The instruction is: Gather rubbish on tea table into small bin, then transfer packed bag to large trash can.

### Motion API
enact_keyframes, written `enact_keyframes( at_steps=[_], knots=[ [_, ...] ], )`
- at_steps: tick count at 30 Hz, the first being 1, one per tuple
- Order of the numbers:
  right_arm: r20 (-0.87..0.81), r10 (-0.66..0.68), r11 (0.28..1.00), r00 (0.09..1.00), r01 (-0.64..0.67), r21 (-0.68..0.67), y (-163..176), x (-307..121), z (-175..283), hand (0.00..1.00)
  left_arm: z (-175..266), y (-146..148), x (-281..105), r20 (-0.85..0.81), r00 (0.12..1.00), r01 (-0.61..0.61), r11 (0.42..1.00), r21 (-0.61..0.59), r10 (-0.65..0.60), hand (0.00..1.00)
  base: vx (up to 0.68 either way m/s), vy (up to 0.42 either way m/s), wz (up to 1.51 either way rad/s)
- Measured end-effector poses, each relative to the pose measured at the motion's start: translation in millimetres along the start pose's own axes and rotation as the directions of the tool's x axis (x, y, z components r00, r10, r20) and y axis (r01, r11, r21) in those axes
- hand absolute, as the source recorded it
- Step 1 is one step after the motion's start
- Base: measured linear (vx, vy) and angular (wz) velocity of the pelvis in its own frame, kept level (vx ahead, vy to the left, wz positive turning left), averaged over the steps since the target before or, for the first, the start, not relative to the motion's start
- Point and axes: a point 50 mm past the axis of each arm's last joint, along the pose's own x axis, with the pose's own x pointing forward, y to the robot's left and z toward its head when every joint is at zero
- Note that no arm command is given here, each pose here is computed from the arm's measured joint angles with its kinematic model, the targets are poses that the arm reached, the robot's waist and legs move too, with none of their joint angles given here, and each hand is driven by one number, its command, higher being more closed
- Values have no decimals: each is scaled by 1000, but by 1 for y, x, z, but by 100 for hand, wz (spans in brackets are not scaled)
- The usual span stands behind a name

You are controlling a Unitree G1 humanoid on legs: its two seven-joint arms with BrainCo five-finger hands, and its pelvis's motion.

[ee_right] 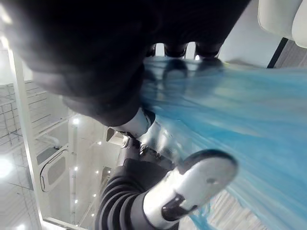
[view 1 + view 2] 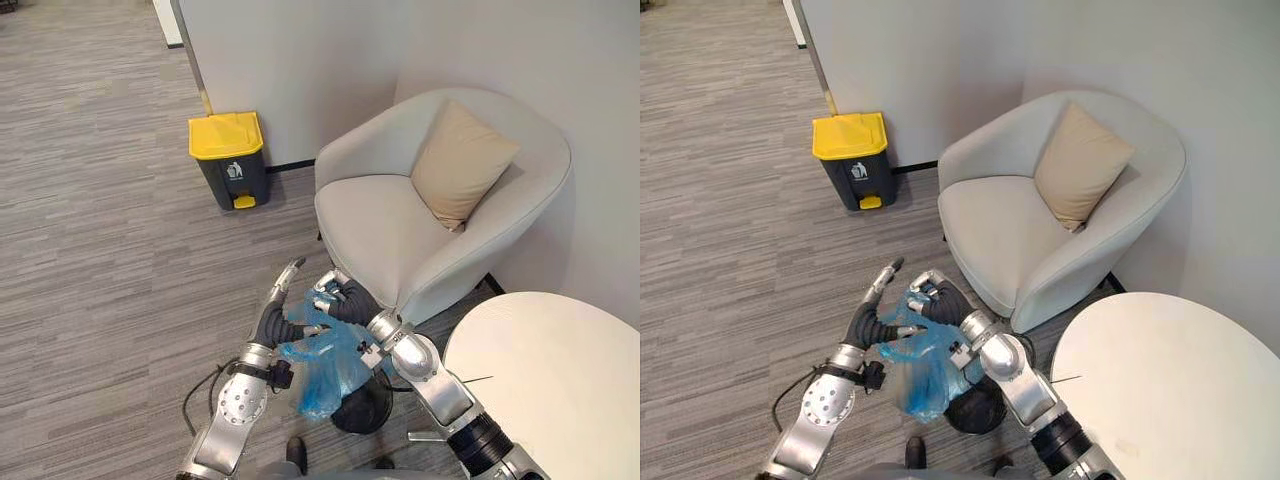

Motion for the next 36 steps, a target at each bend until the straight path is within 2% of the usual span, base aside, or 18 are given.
enact_keyframes(
  at_steps=[3, 10, 22, 25, 36],
  knots=[
    [22, 37, 999, 999, -37, 5, 5, 5, 5, 100, -7, -15, -1, -31, 996, 78, 997, -24, -78, 0, -5, -6, -8],
    [52, 49, 999, 997, -49, 0, 4, 11, 11, 100, -21, -30, -1, -92, 984, 151, 988, -39, -154, 0, -27, -19, -7],
    [267, 88, 985, 960, -124, 121, 12, 26, 58, 100, -25, -31, 1, -123, 989, 93, 994, 65, -85, 0, -5, -6, -1],
    [293, 78, 977, 953, -132, 169, 16, 30, 64, 100, -29, -33, 0, -143, 986, 104, 990, 93, -90, 0, 0, 0, 0],
    [325, 124, 966, 938, -189, 176, 26, 34, 72, 100, -45, -38, -7, -231, 968, 136, 982, 131, -103, 0, 0, 0, 0]
  ],
)
